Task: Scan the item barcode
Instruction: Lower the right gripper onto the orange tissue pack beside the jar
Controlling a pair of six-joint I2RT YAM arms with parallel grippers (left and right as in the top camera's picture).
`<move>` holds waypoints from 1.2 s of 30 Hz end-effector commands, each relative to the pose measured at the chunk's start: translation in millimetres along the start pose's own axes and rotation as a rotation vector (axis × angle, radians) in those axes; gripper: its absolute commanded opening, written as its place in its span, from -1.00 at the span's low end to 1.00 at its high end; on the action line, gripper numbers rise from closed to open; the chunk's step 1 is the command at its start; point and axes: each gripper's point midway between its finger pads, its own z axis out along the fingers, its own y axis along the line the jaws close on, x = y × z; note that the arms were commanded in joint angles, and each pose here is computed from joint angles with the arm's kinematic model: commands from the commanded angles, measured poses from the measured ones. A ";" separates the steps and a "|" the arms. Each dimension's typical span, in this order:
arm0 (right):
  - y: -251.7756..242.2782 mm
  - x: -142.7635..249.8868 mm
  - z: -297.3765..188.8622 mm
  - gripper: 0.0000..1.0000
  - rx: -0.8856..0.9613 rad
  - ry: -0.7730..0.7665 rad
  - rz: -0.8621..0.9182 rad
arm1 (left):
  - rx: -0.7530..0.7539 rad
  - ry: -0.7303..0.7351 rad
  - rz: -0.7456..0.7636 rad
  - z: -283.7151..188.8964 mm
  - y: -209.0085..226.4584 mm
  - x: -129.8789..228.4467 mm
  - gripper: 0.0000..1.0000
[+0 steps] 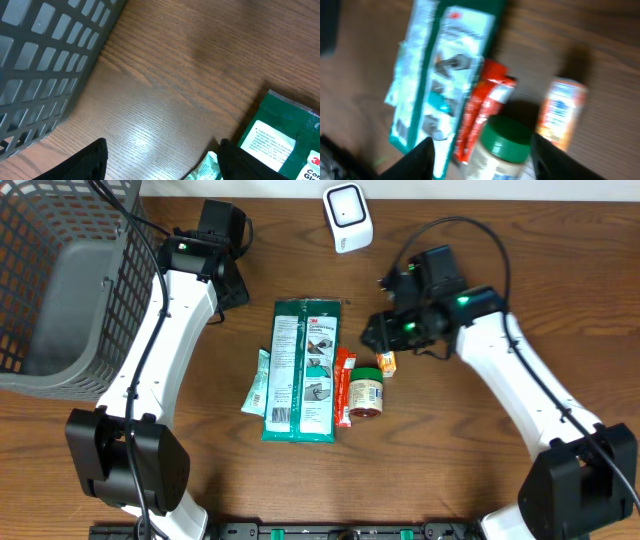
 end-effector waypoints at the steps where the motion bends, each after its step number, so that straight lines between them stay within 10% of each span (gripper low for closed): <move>1: 37.5 1.3 4.5 0.20 -0.087 0.002 -0.068 | -0.031 0.004 -0.011 5.3 3.9 1.5 0.42; 16: 86.2 -0.6 18.8 0.57 -0.112 -0.051 -0.170 | -0.031 0.005 -0.010 5.3 3.9 1.6 0.41; 36: -27.8 -3.8 -1.9 0.87 0.325 -0.051 -0.020 | -0.031 0.004 -0.011 5.3 3.9 1.5 0.41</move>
